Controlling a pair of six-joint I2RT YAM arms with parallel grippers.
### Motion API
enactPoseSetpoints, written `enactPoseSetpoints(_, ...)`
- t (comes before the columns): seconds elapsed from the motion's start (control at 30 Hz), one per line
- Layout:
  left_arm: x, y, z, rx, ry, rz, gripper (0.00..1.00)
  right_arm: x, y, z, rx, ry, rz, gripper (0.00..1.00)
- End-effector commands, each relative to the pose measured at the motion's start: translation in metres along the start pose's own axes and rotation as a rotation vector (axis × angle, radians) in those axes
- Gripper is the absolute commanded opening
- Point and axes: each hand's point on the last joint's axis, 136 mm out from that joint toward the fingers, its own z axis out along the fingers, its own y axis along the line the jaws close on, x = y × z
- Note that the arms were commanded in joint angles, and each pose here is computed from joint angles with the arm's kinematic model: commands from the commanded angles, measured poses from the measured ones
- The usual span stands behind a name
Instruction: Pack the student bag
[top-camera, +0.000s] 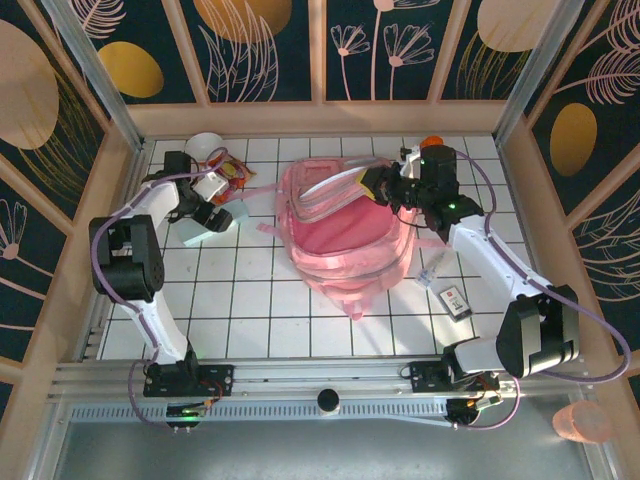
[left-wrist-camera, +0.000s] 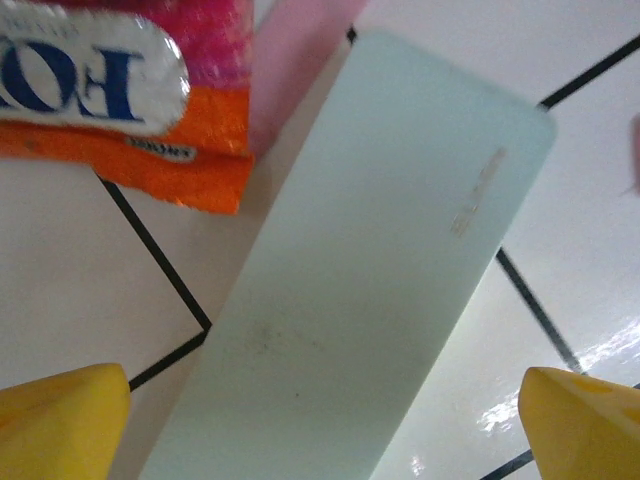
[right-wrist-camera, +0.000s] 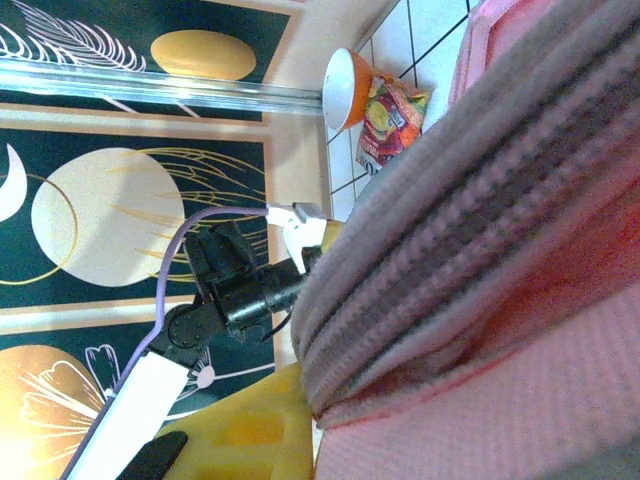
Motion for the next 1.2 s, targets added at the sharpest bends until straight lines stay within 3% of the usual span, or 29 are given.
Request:
enactPoseSetpoints(0.0,0.014,0.009,0.0,-0.033,0.092,0.071,0.99,-0.005,0.046,-0.004,-0.134,-0.029,-0.125,0.0)
enactPoseSetpoints(0.33,0.018,0.024,0.019,-0.084,0.125,0.108,0.99,-0.004,0.038,-0.003,-0.113,-0.029,-0.11,0.0)
enactPoseSetpoints(0.57,0.011,0.009,0.034,0.038,0.105,0.083,0.96,-0.003,0.037,-0.004,-0.107,-0.029,-0.109,0.0)
enactPoseSetpoints(0.87,0.018,-0.001,0.041,0.085,0.116,0.042,0.71,-0.003,0.034,-0.005,-0.098,-0.034,-0.109,0.0)
enactPoseSetpoints(1.17,0.011,-0.005,0.009,0.034,0.041,0.029,0.5,-0.003,0.033,-0.002,-0.104,-0.033,-0.103,0.0)
